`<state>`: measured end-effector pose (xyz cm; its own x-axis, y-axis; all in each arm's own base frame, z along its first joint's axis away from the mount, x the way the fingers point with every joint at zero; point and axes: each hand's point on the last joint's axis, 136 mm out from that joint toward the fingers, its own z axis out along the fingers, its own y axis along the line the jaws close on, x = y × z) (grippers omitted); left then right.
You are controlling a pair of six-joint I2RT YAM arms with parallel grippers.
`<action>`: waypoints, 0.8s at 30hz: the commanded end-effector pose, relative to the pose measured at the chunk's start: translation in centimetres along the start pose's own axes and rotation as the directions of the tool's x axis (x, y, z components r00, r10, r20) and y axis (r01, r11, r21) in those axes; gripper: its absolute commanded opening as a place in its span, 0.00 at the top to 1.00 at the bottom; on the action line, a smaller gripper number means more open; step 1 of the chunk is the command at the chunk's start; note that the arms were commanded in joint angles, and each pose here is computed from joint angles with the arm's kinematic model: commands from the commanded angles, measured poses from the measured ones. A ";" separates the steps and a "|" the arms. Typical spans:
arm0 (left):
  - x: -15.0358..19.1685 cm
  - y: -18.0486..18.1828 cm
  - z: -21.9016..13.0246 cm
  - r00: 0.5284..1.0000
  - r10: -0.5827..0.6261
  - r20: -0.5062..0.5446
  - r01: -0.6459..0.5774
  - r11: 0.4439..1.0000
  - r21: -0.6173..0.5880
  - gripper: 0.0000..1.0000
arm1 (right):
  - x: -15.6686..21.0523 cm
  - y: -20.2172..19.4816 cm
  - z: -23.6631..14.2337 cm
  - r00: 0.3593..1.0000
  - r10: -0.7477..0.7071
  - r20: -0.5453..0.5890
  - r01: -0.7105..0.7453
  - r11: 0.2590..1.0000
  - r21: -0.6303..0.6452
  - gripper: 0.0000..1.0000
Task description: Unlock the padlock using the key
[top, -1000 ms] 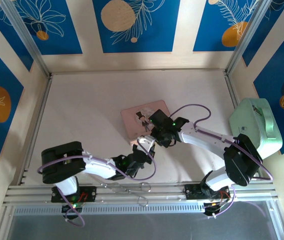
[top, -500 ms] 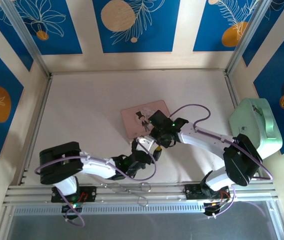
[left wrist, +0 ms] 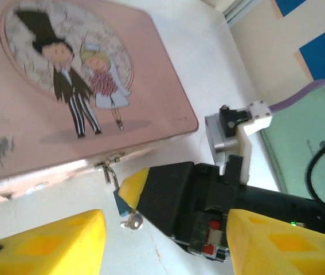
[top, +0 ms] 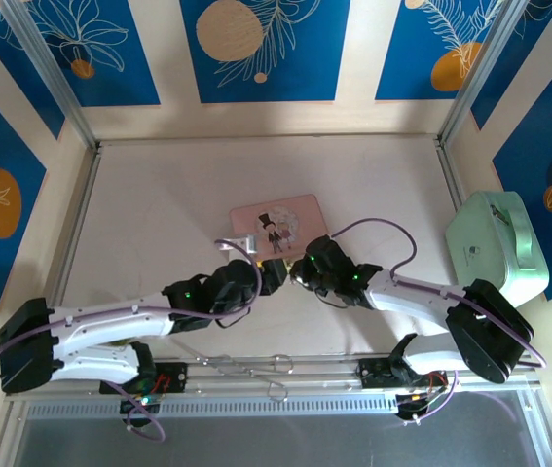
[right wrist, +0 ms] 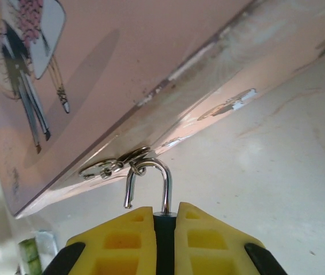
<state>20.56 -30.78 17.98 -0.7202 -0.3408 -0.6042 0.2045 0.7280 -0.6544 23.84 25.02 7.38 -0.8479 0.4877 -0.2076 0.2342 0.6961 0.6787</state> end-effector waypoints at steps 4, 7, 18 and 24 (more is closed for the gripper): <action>3.4 -1.0 1.6 0.960 -0.226 -0.162 0.249 0.958 0.139 0.58 | 0.1 2.5 0.3 1.000 0.001 -0.009 -0.003 0.981 -0.194 1.00; 3.9 -1.4 2.4 0.948 -0.262 -0.179 0.293 0.939 0.178 0.64 | 0.2 2.4 0.5 1.000 0.008 -0.010 -0.010 0.977 -0.214 1.00; 2.2 1.9 3.3 0.921 -0.366 -0.135 0.382 0.917 0.118 0.70 | 0.3 1.1 -0.1 0.999 0.030 0.023 -0.024 0.974 -0.224 1.00; 3.1 2.7 4.0 0.918 -0.356 -0.175 0.367 0.929 0.037 0.72 | 0.0 0.7 -0.4 0.996 0.085 0.038 -0.074 0.972 -0.222 1.00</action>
<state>21.56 -31.77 12.41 -0.8338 -0.4873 -0.2595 -0.0448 0.5281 -0.8480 23.77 25.52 7.59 -0.8261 0.5307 -0.1895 0.1697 0.5548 0.8145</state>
